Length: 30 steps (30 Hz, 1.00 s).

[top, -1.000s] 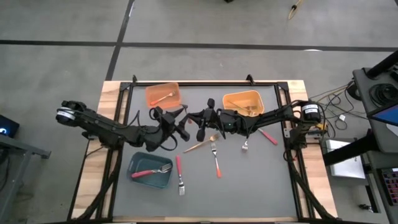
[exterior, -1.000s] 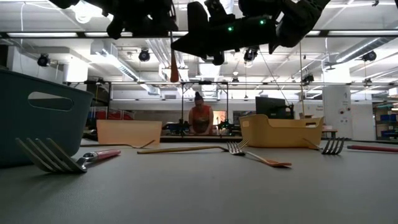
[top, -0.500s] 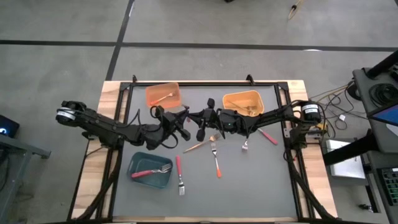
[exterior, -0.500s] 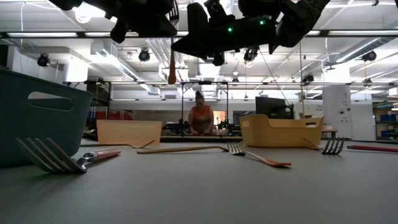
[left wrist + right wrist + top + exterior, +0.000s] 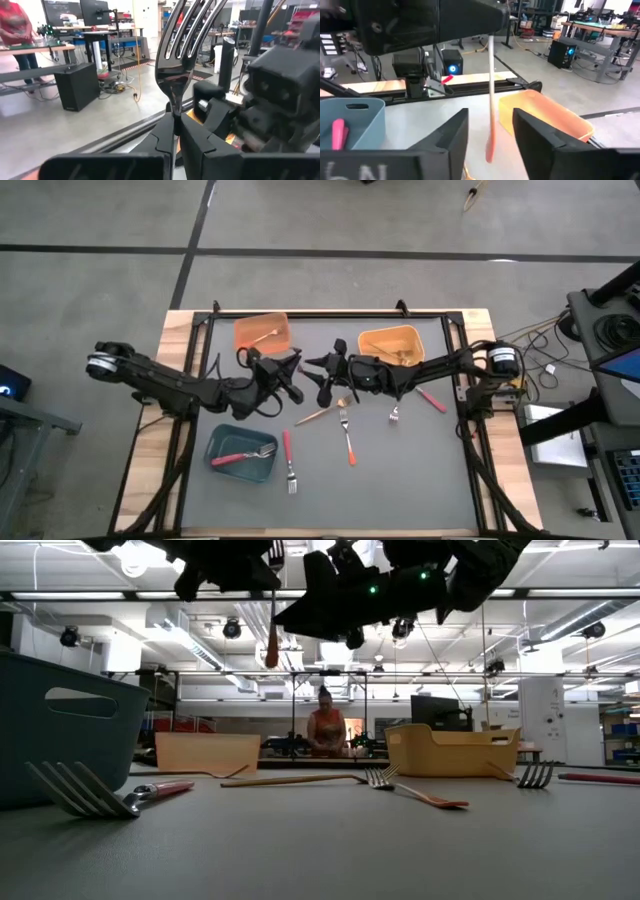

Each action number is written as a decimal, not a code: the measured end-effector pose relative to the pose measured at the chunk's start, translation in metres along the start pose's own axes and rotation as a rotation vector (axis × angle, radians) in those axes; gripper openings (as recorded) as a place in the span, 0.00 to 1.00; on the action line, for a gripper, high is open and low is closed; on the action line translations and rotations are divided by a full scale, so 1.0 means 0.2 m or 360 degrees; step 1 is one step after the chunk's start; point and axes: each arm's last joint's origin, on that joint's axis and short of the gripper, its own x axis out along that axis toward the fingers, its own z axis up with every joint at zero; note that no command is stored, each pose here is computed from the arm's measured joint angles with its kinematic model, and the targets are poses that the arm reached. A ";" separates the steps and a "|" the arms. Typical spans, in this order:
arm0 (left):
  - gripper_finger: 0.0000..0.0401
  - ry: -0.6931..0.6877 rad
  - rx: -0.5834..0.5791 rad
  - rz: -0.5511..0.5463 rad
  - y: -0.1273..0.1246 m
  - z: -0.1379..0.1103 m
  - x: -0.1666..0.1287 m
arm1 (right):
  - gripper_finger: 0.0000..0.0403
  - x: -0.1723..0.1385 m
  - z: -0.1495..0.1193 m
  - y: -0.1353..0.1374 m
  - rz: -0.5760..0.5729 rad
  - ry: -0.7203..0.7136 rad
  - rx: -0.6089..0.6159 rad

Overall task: Sort silverware by color (type)
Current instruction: Put the orange fork into the orange bin

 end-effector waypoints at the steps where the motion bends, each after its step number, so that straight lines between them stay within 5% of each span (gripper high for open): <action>1: 0.00 0.0002 0.0021 0.0001 0.01 0.01 -0.01 | 0.39 -0.01 0.01 0.00 -0.0004 0.0009 -0.0012; 9: 0.00 0.0036 0.0172 0.0053 0.14 0.10 -0.04 | 0.48 -0.11 0.13 -0.04 -0.0010 0.0081 -0.0139; 17: 0.00 0.0232 0.0316 0.0100 0.39 0.14 0.02 | 0.47 -0.17 0.18 -0.06 -0.0003 0.0155 -0.0202; 25: 0.00 0.0408 0.0239 0.0070 0.72 0.22 0.21 | 0.46 -0.17 0.16 -0.06 0.0004 0.0247 -0.0222; 30: 0.00 0.0712 0.0350 0.0120 0.90 0.24 0.34 | 0.45 -0.18 0.15 -0.06 0.0007 0.0282 -0.0230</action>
